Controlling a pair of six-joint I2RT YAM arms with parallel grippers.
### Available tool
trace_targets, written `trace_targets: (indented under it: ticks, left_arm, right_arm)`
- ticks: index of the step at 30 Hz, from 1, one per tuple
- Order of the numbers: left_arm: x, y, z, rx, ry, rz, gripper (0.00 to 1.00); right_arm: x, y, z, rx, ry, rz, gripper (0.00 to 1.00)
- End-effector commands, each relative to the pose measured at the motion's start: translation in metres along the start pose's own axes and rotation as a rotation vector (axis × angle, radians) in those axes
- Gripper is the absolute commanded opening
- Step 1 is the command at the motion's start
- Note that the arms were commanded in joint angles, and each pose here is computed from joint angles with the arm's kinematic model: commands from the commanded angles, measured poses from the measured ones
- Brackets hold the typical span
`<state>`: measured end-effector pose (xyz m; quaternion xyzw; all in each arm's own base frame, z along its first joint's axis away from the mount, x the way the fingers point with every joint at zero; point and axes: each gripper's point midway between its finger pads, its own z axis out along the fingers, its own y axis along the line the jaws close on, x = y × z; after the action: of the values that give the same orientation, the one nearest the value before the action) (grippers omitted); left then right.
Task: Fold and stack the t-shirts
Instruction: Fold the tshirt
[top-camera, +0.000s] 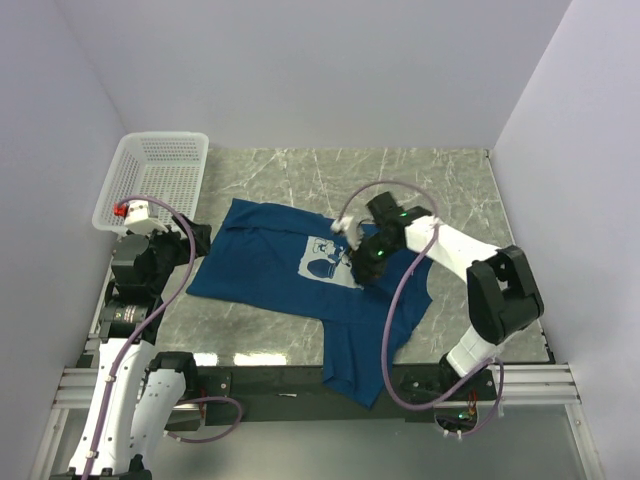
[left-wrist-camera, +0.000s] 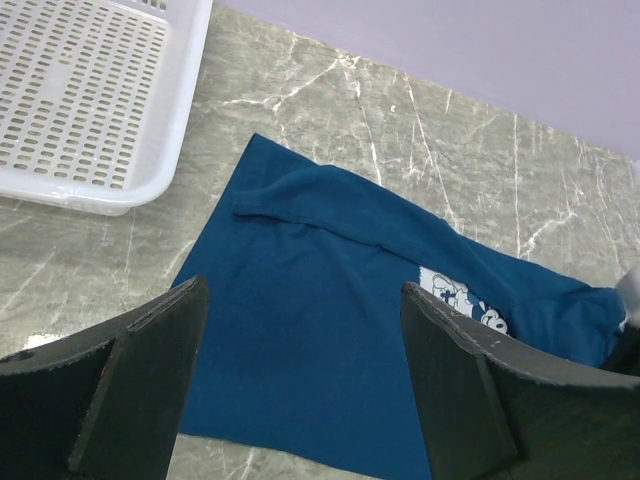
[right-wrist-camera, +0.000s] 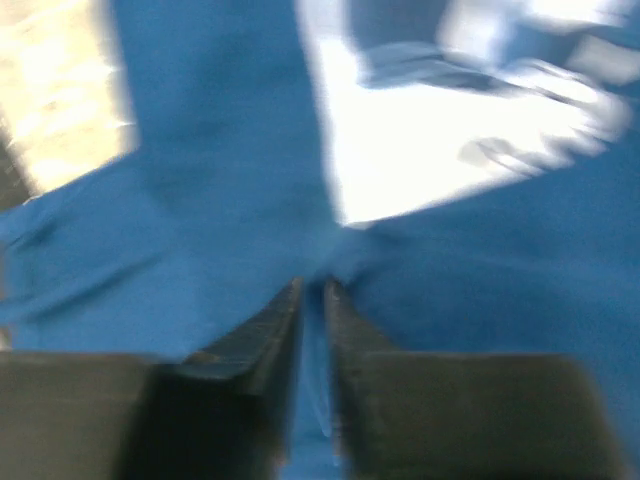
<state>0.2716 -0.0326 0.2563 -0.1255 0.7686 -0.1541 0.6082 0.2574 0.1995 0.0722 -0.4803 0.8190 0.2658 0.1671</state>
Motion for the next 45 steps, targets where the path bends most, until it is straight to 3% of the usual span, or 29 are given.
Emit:
trace_targets:
  ticks: [1,6,9,10,13,18,22,39,43,45]
  left_arm:
    - [-0.003,-0.001,0.0,0.014,-0.014,0.015,0.83]
    - [-0.001,-0.003,0.001,0.02,-0.005,0.013,0.83]
    - [0.0,-0.004,0.002,0.028,0.001,0.013,0.83]
    - [0.001,-0.003,0.003,0.026,0.004,0.011,0.83]
    - [0.002,-0.004,0.003,0.031,0.009,0.012,0.83]
    - [0.003,-0.005,0.004,0.035,0.011,0.011,0.83]
    - [0.004,-0.005,0.004,0.038,0.02,0.01,0.83]
    - [0.011,-0.008,0.009,0.059,0.052,0.002,0.83]
    - [0.024,-0.012,0.016,0.082,0.101,-0.063,0.86]
    - [0.048,-0.008,0.029,0.06,0.192,-0.132,0.85]
  right_arm:
    - [0.013,0.041,0.007,-0.122,0.093,-0.108,0.42]
    - [0.001,0.011,-0.013,0.019,0.028,-0.043,0.49]
    - [-0.007,-0.034,-0.047,0.157,-0.085,0.124,0.49]
    - [-0.003,-0.063,-0.065,0.232,-0.151,0.247,0.49]
    - [0.014,-0.113,-0.089,0.396,-0.212,0.447,0.51]
    - [0.056,-0.173,-0.104,0.57,-0.221,0.728,0.63]
    - [0.071,-0.199,-0.093,0.562,-0.187,0.854,0.64]
    - [0.111,-0.221,-0.097,0.61,-0.117,0.925,0.63]
    - [0.114,-0.218,-0.077,0.519,-0.089,0.95,0.62]
    - [0.109,-0.218,-0.075,0.486,-0.105,0.949,0.61]
